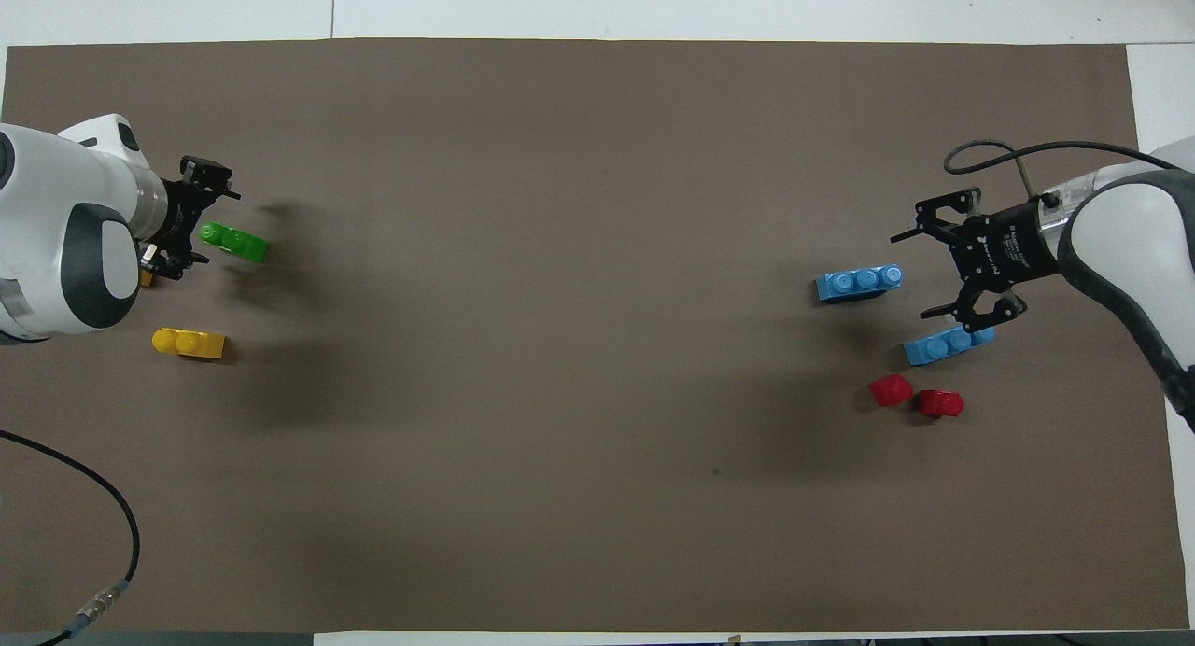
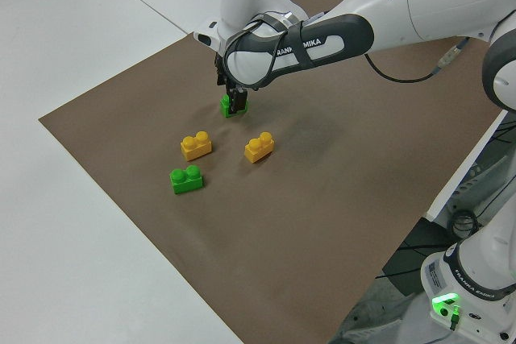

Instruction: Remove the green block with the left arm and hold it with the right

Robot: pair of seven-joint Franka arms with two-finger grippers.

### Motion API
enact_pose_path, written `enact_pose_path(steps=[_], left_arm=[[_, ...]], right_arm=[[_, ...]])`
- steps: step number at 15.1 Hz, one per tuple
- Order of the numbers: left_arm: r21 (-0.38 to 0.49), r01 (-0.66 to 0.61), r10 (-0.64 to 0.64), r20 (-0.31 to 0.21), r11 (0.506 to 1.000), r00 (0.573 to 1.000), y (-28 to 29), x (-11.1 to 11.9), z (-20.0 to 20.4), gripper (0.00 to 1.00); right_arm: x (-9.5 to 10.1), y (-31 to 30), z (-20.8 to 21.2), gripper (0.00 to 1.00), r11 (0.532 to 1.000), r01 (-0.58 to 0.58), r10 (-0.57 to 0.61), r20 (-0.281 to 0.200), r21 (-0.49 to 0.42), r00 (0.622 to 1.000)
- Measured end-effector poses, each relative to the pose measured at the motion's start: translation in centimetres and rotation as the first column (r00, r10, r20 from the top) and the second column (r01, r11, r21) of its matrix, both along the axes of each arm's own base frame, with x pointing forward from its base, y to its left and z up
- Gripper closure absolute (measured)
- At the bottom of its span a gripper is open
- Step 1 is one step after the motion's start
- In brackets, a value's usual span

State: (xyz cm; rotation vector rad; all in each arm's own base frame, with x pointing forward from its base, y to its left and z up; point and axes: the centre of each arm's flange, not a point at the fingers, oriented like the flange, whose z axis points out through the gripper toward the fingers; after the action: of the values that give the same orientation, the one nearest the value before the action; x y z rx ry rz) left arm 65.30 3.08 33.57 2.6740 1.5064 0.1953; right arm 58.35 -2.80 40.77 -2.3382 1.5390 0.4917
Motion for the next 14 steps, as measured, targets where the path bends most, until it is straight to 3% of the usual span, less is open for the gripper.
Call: enact_pose_path(steps=[3,6,8,12,14], left_arm=[[0.011,0.055,-0.055,0.036,0.998,0.998,-1.6,-0.1,3.7,0.00],[0.034,0.162,-0.163,0.044,0.986,0.986,-2.6,-1.2,8.2,0.00],[0.054,0.261,-0.263,0.030,0.964,0.964,-2.7,-2.3,11.4,0.00],[0.080,0.464,-0.464,-0.016,0.882,0.885,-3.0,-4.7,16.6,0.00],[0.088,0.570,-0.569,-0.041,0.817,0.822,-3.0,-5.9,18.8,0.00]], right_arm=[[-0.8,2.7,7.0,0.00,0.978,-0.191,0.194,0.029,-0.081,0.981],[-2.2,3.5,12.6,0.00,0.896,-0.408,0.430,0.107,-0.178,0.897],[-3.4,3.4,15.4,0.00,0.797,-0.552,0.593,0.143,-0.246,0.792],[-4.4,3.3,20.3,0.00,0.489,-0.784,0.868,0.126,-0.384,0.480],[-4.3,3.8,21.7,0.00,0.411,-0.809,0.909,0.116,-0.420,0.401]])
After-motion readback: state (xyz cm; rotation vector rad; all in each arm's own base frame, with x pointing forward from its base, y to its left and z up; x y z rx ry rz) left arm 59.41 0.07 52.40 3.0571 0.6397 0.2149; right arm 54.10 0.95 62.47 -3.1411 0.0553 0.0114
